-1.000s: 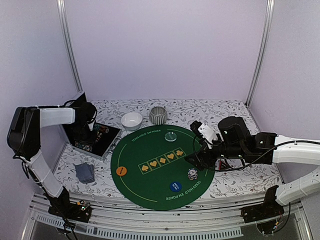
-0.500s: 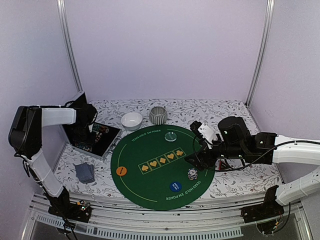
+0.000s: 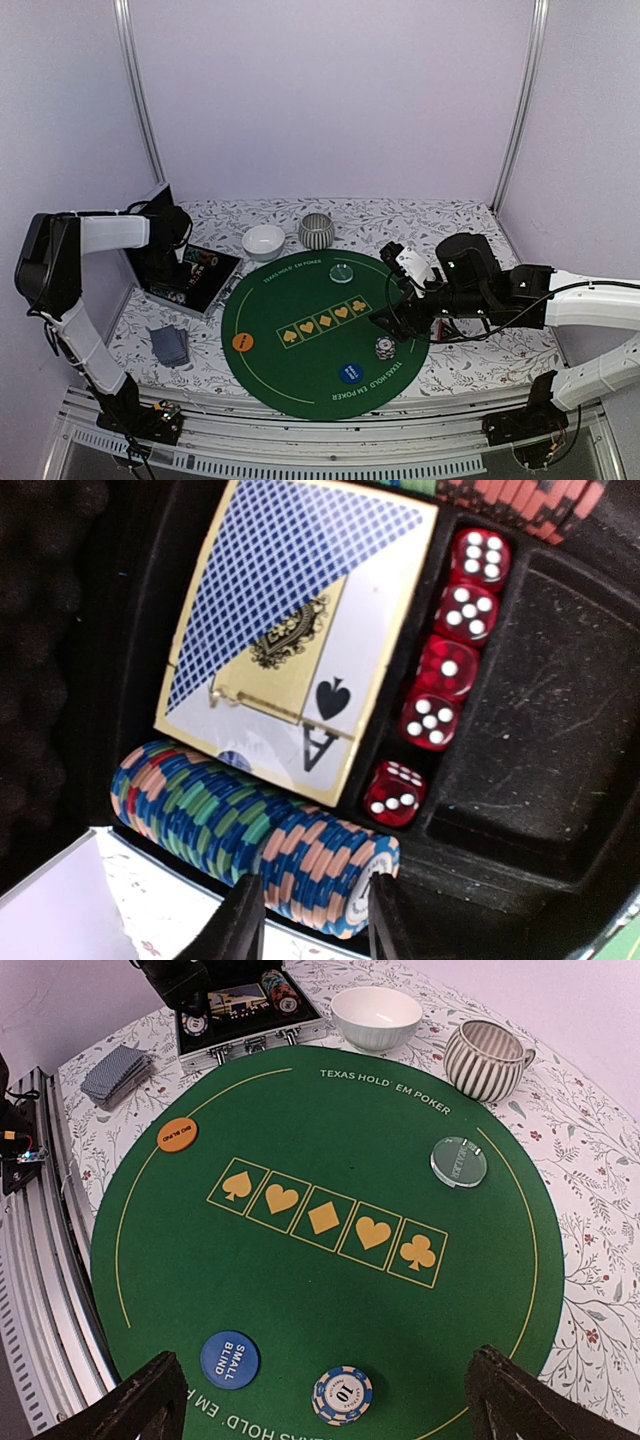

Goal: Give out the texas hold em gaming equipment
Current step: Pick up the pile of poker chips from the chip case.

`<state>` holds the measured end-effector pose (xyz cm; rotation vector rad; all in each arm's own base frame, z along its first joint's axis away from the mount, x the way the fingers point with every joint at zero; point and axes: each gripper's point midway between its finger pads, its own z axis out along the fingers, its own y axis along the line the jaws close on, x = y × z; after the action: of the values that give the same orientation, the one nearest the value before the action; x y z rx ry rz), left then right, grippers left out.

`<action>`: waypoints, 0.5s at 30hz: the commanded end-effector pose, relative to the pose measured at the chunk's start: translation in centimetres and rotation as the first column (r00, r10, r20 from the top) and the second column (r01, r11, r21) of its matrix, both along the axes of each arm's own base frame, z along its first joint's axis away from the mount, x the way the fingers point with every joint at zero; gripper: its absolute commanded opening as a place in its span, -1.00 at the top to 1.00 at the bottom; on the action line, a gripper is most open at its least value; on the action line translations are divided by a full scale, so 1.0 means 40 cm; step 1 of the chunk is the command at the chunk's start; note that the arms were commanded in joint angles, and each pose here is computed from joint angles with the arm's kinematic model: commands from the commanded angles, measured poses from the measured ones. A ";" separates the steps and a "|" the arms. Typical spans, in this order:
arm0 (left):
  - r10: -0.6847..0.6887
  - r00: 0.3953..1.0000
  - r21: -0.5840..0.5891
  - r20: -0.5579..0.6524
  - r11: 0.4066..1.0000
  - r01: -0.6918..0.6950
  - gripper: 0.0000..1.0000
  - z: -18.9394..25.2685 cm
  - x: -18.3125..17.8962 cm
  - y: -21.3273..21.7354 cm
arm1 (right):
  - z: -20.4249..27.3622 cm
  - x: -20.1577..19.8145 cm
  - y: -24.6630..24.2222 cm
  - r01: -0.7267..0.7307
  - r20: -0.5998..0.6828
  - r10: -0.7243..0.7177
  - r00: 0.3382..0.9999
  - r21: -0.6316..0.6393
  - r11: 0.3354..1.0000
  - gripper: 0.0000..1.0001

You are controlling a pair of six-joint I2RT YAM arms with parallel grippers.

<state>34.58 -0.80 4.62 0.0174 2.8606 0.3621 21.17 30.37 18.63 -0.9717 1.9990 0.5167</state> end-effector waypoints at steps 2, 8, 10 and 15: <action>-0.053 0.999 -0.082 0.012 0.995 0.054 0.28 -0.004 -0.001 -0.052 | 0.016 -0.001 0.005 -0.012 0.001 0.012 1.000 0.011 1.000 -0.98; -0.066 0.998 -0.079 0.007 0.995 0.066 0.29 -0.007 -0.004 -0.061 | 0.016 -0.002 0.008 -0.017 -0.003 0.017 1.000 0.011 1.000 -0.98; -0.072 0.997 -0.085 0.010 0.994 0.072 0.33 -0.006 -0.004 -0.066 | 0.018 -0.003 0.008 -0.017 -0.003 0.017 1.000 0.012 1.000 -0.98; -0.074 0.997 -0.075 0.005 0.994 0.074 0.32 -0.010 -0.005 -0.065 | 0.018 -0.003 0.006 -0.017 -0.005 0.017 1.000 0.009 1.000 -0.98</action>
<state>34.51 -2.05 4.91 0.0654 2.8552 0.3152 20.99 30.42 18.52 -0.9805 2.0029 0.5249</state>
